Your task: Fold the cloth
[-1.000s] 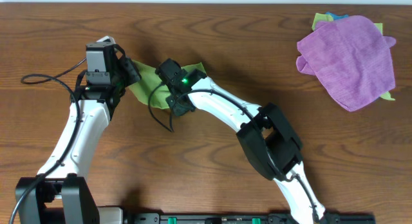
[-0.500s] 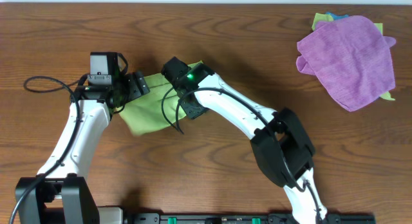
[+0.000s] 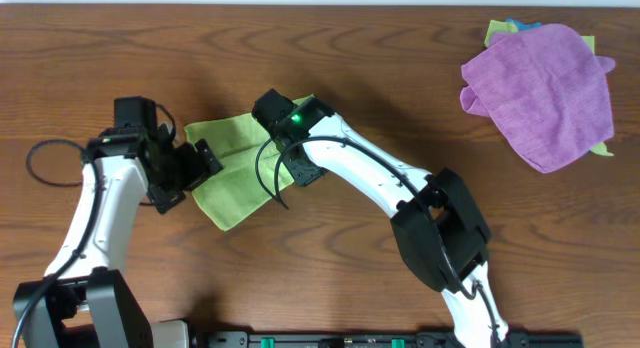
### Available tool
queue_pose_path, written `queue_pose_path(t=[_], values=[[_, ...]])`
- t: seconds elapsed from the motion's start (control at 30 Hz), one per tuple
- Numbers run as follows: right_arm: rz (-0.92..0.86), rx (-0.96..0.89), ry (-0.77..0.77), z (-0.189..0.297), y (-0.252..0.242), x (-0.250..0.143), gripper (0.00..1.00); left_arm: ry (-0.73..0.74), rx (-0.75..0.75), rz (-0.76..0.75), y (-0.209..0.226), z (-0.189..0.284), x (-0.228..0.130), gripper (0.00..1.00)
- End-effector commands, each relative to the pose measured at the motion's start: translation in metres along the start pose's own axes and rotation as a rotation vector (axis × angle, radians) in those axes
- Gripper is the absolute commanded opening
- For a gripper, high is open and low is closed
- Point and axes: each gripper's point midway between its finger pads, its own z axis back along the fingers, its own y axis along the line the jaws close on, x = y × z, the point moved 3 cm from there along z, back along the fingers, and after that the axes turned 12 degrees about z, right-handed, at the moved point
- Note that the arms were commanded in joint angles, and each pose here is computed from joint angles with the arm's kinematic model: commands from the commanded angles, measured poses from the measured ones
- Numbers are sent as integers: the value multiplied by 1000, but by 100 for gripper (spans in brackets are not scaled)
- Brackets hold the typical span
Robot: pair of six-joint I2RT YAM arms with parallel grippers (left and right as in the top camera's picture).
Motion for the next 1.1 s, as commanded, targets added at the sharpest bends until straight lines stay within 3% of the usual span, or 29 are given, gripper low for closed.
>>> queue_pose_path(t=[0.0,0.47,1.07], values=[[-29,-23,-23,11,-13,1,1,35,-39,12,-2,5,-9,95],[-35,2,-50,19,-12,3,1,49,-110,222,37,-17,-61,95],[-36,18,-58,23,-10,3,1,-17,-210,336,42,-47,-53,96]])
